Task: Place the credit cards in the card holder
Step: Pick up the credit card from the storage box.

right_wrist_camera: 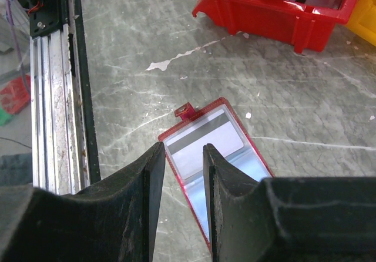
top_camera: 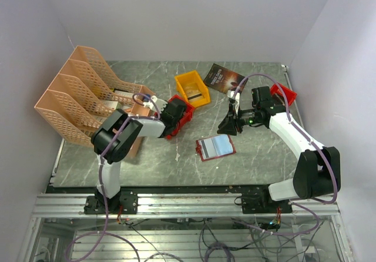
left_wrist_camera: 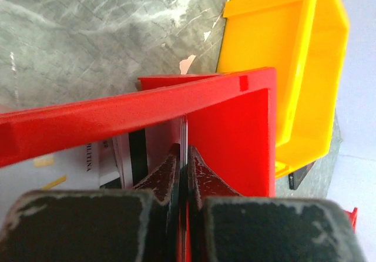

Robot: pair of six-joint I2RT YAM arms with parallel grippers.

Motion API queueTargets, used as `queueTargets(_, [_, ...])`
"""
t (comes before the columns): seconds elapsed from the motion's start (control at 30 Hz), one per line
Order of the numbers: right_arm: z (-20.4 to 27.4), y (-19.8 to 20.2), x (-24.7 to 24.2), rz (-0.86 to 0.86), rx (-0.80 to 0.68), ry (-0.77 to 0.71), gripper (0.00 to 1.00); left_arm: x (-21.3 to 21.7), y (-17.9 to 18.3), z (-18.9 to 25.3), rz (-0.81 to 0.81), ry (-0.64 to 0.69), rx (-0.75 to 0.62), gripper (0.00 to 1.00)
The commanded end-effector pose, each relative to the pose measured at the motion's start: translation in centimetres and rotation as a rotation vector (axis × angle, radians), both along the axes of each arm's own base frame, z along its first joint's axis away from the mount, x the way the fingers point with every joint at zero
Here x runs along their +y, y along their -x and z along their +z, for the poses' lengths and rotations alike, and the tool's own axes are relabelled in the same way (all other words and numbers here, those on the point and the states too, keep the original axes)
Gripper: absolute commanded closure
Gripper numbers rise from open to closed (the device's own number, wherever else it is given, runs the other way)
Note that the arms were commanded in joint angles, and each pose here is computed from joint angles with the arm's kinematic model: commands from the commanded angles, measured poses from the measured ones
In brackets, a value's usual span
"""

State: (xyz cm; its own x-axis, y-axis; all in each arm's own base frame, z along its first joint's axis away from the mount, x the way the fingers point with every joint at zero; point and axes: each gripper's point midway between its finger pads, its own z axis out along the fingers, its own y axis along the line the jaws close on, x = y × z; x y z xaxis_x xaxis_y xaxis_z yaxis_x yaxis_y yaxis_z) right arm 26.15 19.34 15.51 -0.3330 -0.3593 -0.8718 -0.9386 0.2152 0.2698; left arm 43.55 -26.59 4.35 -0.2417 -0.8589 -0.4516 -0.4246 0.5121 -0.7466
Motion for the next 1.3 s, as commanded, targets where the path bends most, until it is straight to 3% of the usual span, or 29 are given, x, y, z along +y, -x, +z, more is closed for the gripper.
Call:
queueTargets(0.0, [0.9,-0.3,0.0,0.007,-0.024,-0.014,0.68,1.4,0.5,3.5,-0.049,-0.102,-0.04,0.93])
queueTargets(0.17, [0.9,-0.4,0.1,0.007,-0.024,-0.015,0.68,2.3,1.8,4.4,-0.132,-0.163,-0.021,0.93])
queueTargets(0.7, [0.7,-0.4,0.1,0.007,-0.016,-0.015,0.68,2.6,1.9,5.5,-0.514,-0.151,-0.051,0.93])
queueTargets(1.27, [0.5,-0.4,0.1,0.007,-0.007,-0.013,0.67,2.7,2.6,4.2,-0.568,-0.088,-0.018,0.85])
